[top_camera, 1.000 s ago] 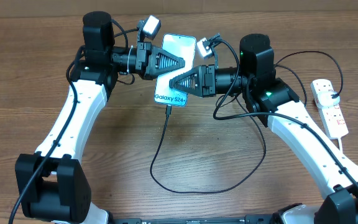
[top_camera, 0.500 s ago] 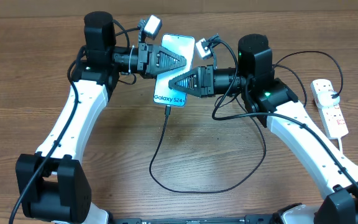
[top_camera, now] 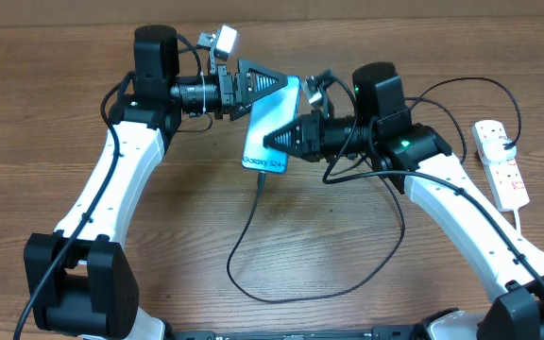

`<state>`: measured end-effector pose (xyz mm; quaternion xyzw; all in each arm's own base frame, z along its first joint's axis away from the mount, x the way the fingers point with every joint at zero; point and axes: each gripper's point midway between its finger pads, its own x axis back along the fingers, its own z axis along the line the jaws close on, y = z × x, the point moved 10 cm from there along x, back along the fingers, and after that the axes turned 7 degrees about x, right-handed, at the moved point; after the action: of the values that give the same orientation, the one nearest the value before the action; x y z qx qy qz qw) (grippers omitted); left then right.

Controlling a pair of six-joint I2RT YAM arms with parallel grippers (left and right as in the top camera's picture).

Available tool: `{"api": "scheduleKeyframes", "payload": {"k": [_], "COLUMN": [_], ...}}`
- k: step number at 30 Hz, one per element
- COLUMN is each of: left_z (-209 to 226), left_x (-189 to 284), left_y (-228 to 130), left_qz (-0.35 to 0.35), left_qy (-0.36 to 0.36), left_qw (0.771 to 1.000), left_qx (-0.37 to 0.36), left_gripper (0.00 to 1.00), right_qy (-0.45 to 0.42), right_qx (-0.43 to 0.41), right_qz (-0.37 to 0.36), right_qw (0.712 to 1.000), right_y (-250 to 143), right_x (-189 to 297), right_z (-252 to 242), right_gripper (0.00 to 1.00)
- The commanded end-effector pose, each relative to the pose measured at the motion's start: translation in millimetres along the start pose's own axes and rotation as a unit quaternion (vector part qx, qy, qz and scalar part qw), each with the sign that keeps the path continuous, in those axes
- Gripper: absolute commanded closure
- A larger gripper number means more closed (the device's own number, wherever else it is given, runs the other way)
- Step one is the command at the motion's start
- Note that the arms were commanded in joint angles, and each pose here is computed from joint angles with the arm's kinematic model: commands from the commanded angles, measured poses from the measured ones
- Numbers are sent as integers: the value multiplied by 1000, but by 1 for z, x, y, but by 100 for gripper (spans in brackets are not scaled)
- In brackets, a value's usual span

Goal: Plug charger to phone and switch on socket

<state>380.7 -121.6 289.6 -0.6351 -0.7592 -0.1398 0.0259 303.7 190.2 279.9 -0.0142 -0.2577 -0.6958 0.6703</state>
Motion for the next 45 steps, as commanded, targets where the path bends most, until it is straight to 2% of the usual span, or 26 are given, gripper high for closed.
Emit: {"api": "scheduleKeyframes", "payload": {"k": [1, 7, 9, 12, 14, 16, 18, 24, 42, 45], "left_z": [13, 40, 54, 76, 86, 92, 93, 94, 94, 94], "left_x": [9, 26, 34, 49, 60, 69, 72, 75, 74, 74], "left_y": [5, -4, -8, -13, -17, -20, -22, -22, -22, -22], "left_qz": [-47, -55, -68, -94, -108, -107, -96, -98, -98, -98], "left_qy": [64, 154, 225, 374, 465, 520, 540, 559, 558, 558], "left_qw": [997, 986, 972, 922, 878, 847, 836, 824, 824, 824], "left_qx": [-22, 7, 19, 23, 30, 24, 14, 7, 6, 6], "left_gripper": [0, 0, 0, 0, 0, 0, 0, 0, 0, 0], "right_qy": [-124, -275, -304, -324, -323, -312, -296, -233, -231, -231], "right_qx": [39, 26, 21, -1, -17, -35, -52, -89, -91, -89], "right_qz": [-48, -47, -36, -13, 7, 31, 54, 99, 102, 101], "right_qw": [990, 960, 952, 946, 946, 949, 952, 963, 963, 964], "right_y": [4, -6, -8, -13, -16, -19, -22, -27, -27, -26], "right_x": [6, 13, 12, 7, 1, -8, -18, -45, -73, -74], "right_z": [-13, -43, -53, -66, -76, -88, -101, -130, -175, -177], "right_gripper": [96, 96, 96, 96, 96, 96, 96, 96, 96, 90]}}
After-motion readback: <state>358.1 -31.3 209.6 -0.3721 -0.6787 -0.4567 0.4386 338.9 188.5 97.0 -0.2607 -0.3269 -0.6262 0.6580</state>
